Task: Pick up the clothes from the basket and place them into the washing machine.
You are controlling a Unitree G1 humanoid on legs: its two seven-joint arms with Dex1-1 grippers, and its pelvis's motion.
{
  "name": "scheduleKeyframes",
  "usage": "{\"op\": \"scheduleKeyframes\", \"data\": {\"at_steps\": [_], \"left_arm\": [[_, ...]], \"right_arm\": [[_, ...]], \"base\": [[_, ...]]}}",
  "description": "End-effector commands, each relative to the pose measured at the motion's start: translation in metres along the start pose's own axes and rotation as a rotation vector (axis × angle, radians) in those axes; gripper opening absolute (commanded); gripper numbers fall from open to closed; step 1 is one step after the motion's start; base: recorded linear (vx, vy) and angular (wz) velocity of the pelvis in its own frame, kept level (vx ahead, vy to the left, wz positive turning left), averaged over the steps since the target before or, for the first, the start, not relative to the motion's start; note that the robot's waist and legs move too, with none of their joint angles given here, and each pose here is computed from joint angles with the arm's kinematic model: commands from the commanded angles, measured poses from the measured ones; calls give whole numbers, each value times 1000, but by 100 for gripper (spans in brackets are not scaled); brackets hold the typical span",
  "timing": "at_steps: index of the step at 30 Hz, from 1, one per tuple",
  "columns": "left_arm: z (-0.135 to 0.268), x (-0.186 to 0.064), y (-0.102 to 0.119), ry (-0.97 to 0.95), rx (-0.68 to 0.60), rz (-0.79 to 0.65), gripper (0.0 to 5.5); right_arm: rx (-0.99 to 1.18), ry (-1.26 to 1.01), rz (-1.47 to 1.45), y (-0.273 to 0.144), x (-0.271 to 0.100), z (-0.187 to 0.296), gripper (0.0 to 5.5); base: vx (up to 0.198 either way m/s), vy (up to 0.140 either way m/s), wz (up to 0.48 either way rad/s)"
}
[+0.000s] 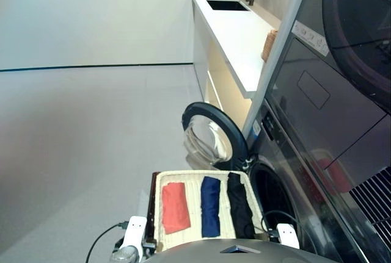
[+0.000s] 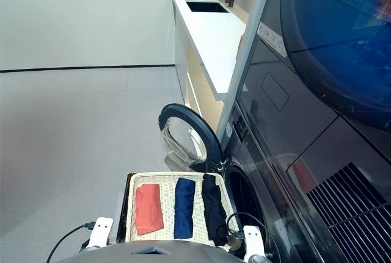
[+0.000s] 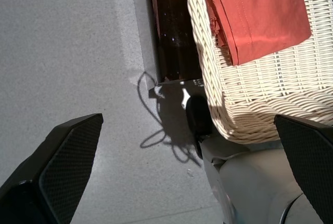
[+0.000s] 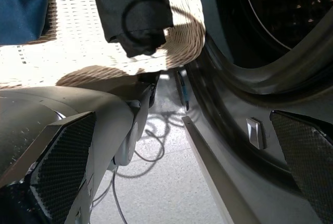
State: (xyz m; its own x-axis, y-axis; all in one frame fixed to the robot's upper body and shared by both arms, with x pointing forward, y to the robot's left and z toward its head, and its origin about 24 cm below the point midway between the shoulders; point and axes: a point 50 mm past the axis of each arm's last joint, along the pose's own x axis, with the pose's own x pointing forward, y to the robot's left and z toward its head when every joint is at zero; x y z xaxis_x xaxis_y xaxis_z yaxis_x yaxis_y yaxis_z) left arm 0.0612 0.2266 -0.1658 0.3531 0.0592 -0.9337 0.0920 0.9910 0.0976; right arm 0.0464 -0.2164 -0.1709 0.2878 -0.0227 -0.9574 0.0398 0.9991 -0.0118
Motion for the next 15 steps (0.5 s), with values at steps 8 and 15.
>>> {"op": "scheduleKeyframes", "data": {"at_steps": [8,15], "left_arm": [[17,6,-13,-18,43,-27,550],[50,9,-18,-176,-183,8,550]], "right_arm": [[-1,-112,-20,-10,4,42,550],[36,-309,32,6,1,83,550]], "base": [[0,0,0],[0,0,0]]}}
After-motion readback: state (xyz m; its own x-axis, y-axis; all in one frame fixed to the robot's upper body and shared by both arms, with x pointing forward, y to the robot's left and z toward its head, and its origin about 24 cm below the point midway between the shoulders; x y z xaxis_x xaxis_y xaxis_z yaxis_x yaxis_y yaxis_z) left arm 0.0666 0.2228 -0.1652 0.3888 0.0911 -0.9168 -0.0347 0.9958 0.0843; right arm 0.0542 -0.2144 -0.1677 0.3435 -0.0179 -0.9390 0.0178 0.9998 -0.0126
